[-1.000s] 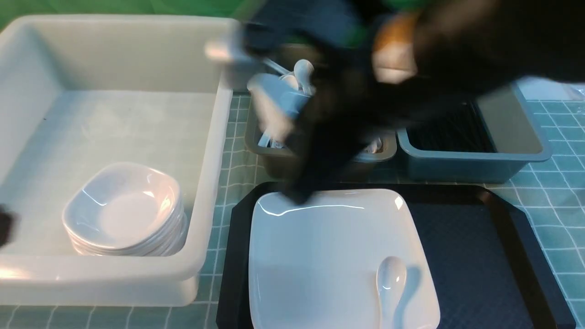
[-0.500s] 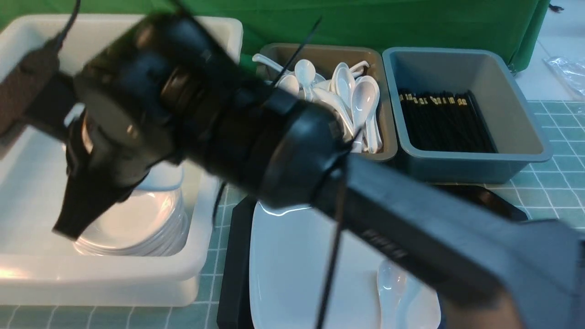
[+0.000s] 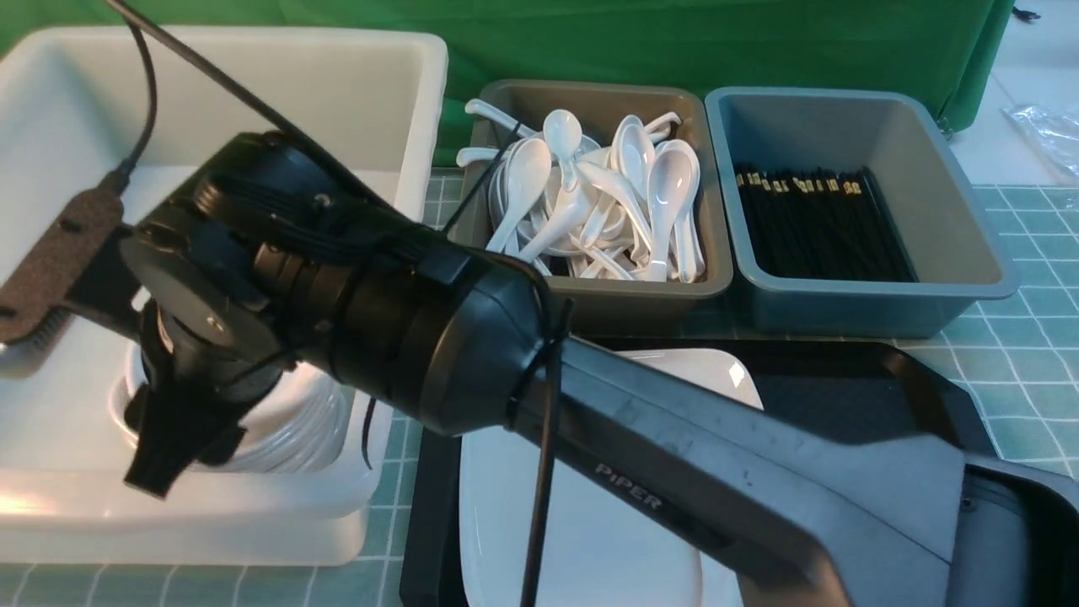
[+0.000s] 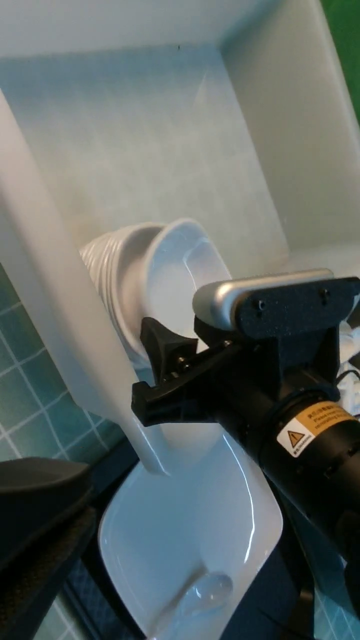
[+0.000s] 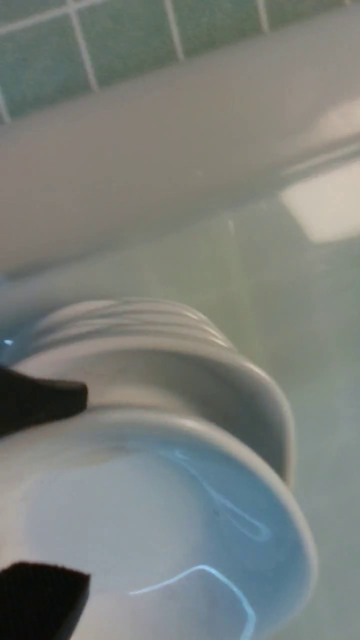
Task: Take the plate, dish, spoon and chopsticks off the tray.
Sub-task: Use the right arm to put the small plate into the large storage box on the left, then use the left arm to grab a soup spoon from the plate
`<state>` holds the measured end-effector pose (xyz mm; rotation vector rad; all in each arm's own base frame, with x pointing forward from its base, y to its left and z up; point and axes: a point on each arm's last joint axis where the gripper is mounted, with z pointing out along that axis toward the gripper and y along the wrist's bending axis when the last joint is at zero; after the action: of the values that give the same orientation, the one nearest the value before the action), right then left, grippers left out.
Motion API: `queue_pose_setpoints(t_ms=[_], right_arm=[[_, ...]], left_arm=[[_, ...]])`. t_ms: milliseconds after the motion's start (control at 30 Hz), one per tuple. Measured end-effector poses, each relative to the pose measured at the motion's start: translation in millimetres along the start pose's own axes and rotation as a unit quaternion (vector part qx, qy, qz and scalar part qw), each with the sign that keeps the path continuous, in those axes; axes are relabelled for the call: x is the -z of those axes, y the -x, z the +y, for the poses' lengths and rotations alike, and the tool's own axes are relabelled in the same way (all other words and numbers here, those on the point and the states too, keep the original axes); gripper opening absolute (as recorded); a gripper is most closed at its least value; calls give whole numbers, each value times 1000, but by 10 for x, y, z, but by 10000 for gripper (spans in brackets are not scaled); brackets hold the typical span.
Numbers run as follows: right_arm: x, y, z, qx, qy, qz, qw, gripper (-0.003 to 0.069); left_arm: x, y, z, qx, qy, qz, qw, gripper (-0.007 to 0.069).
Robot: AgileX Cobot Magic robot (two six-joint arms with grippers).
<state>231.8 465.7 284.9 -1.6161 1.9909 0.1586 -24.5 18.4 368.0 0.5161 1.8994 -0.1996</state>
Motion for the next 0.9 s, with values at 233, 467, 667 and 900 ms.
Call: queue_pose_setpoints(t_ms=[233,467,667,900], right_arm=[[904,100,-42,-10,-11,-38,999,460],[1545,-328,-272,-77,-31,-10,996,150],[1922,-1337,-296,-167,-41,80,982,119],[2235,-2447,-141,-265,-79,118,954,127]], left_arm=[[-158,-8,-54,9,-23,-7,1000,18],[-482,101,-101,19,-50,62,997,18],[-985,207,-161,10,-81,172,982,18],[-1949,316,-408,39,-194,241,950,18]])
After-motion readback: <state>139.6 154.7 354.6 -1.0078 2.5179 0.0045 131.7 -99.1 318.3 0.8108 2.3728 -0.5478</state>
